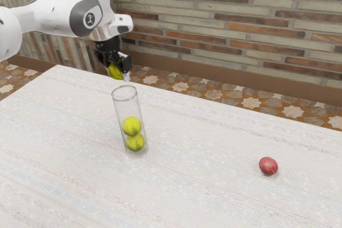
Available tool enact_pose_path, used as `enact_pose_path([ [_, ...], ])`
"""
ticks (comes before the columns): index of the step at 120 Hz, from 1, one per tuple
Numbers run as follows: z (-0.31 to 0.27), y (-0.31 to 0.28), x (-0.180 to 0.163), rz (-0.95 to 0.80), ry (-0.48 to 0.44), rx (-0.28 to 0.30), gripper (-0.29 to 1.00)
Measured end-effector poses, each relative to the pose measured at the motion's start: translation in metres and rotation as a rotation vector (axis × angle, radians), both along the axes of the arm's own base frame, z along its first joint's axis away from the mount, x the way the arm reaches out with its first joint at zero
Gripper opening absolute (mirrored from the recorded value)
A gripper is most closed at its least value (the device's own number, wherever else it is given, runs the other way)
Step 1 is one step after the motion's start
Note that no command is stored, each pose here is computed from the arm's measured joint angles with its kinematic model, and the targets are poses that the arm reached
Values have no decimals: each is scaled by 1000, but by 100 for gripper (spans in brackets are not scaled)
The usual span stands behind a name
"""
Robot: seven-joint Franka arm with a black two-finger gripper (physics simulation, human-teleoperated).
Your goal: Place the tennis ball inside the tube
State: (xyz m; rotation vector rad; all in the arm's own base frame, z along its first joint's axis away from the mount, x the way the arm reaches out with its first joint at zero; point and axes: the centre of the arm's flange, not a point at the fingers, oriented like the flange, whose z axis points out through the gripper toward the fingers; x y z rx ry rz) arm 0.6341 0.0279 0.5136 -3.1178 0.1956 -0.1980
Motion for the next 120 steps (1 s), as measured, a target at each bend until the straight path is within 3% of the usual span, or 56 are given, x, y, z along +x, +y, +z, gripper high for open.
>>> enact_pose_path([
  [24, -10, -15, 0, 4, 36, -2, 38],
  [54, -10, -33, -25, 4, 71, -19, 38],
  [120, -12, -39, -25, 42, 78, -15, 41],
])
